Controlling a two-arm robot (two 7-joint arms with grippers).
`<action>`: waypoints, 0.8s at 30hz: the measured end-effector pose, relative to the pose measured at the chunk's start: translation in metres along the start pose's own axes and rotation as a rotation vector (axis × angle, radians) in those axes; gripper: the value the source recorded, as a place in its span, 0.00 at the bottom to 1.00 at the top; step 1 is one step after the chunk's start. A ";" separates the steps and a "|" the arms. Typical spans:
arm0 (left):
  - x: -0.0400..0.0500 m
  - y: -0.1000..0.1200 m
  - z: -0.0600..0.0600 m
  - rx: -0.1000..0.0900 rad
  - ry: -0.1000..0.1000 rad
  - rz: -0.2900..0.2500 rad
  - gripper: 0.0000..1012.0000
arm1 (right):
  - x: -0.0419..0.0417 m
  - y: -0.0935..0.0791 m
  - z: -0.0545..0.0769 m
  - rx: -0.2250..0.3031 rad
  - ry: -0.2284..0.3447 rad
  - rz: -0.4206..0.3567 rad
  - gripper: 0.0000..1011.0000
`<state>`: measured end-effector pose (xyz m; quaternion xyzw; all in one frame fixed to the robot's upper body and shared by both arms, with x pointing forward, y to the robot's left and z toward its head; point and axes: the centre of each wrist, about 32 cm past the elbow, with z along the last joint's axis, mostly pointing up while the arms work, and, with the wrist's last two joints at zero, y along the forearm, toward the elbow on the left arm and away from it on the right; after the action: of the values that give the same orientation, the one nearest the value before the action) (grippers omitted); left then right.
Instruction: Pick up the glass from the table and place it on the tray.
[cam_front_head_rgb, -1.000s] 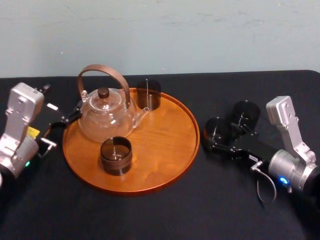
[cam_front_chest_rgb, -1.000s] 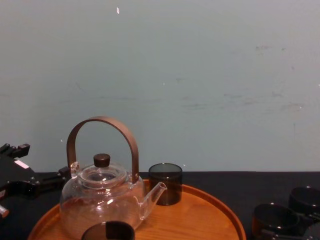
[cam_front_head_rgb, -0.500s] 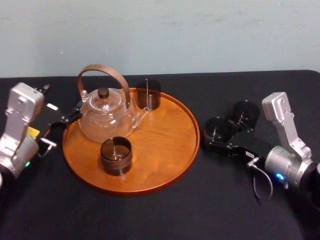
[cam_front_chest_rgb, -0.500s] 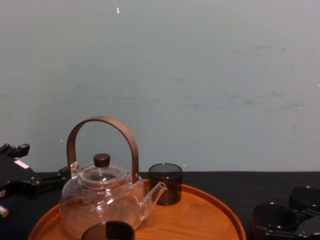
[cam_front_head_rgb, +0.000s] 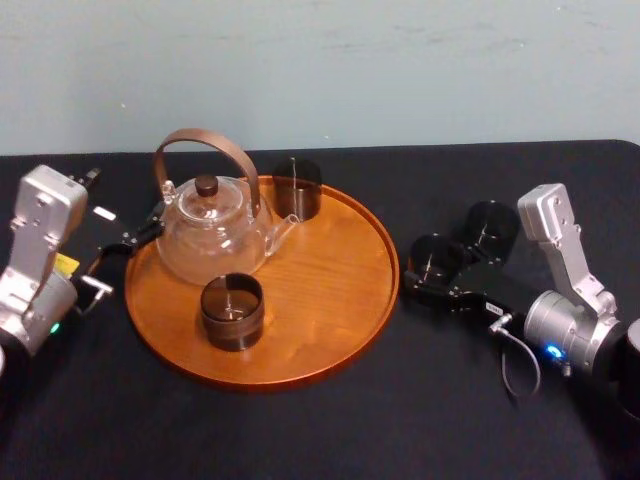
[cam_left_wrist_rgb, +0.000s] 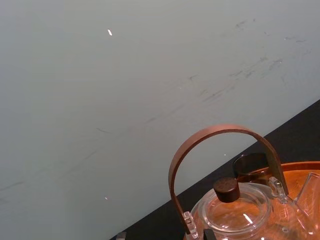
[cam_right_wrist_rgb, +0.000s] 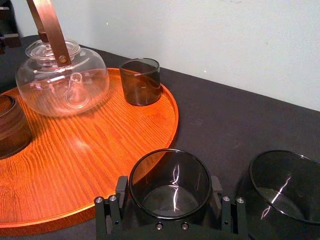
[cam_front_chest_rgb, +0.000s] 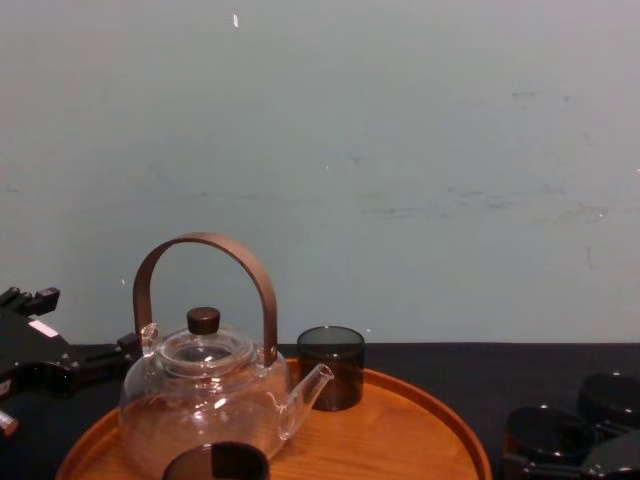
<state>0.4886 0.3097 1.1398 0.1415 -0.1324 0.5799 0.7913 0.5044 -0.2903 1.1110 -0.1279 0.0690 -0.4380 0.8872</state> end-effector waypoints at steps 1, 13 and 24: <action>0.0000 0.000 0.000 0.000 0.000 0.000 0.99 | 0.0000 0.000 0.000 0.000 0.000 0.000 0.99; 0.0000 0.000 0.000 0.000 0.000 0.000 0.99 | -0.0002 -0.001 0.000 0.001 -0.001 -0.002 0.99; 0.0000 0.000 0.000 0.000 0.000 0.000 0.99 | -0.0002 -0.001 0.000 0.002 -0.002 -0.003 0.91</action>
<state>0.4886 0.3097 1.1398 0.1415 -0.1325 0.5799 0.7913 0.5036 -0.2906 1.1114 -0.1275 0.0673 -0.4394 0.8866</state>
